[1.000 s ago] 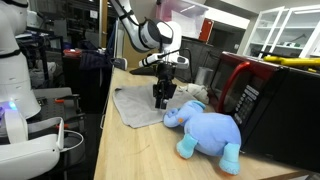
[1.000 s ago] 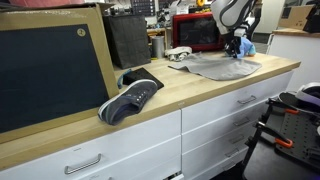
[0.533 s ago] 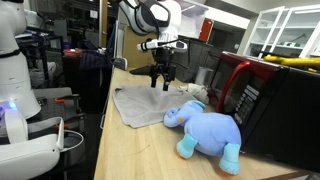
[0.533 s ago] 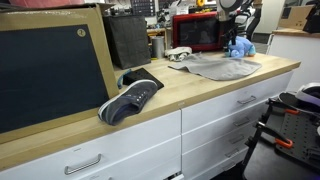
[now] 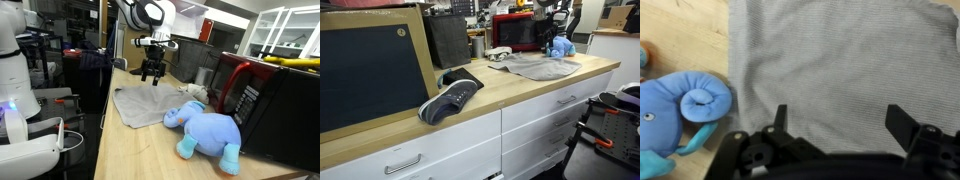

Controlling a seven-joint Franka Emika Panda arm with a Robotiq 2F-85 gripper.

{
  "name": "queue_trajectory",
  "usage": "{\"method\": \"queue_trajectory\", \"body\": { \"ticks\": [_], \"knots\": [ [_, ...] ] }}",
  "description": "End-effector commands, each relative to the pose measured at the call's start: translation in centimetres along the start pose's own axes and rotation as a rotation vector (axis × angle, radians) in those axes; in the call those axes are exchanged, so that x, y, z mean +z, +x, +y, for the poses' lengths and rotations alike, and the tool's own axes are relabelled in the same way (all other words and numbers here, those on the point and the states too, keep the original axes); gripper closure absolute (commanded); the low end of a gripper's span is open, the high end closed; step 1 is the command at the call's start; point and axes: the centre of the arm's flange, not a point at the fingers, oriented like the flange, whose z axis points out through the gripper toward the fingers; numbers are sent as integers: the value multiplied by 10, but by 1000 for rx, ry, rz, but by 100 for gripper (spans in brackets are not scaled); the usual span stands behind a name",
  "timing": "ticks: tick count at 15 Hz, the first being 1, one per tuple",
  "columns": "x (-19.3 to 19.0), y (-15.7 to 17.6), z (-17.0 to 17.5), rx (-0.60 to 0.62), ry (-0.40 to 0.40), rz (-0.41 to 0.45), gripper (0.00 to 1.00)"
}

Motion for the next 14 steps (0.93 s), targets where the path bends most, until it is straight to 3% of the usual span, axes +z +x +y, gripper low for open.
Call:
{"method": "queue_trajectory", "body": {
  "ticks": [1, 10, 14],
  "knots": [
    [-1, -15, -7, -34, 39, 21, 0],
    [9, -96, -61, -311, 201, -9, 0],
    [16, -111, -91, -410, 202, 7, 0]
  ]
}}
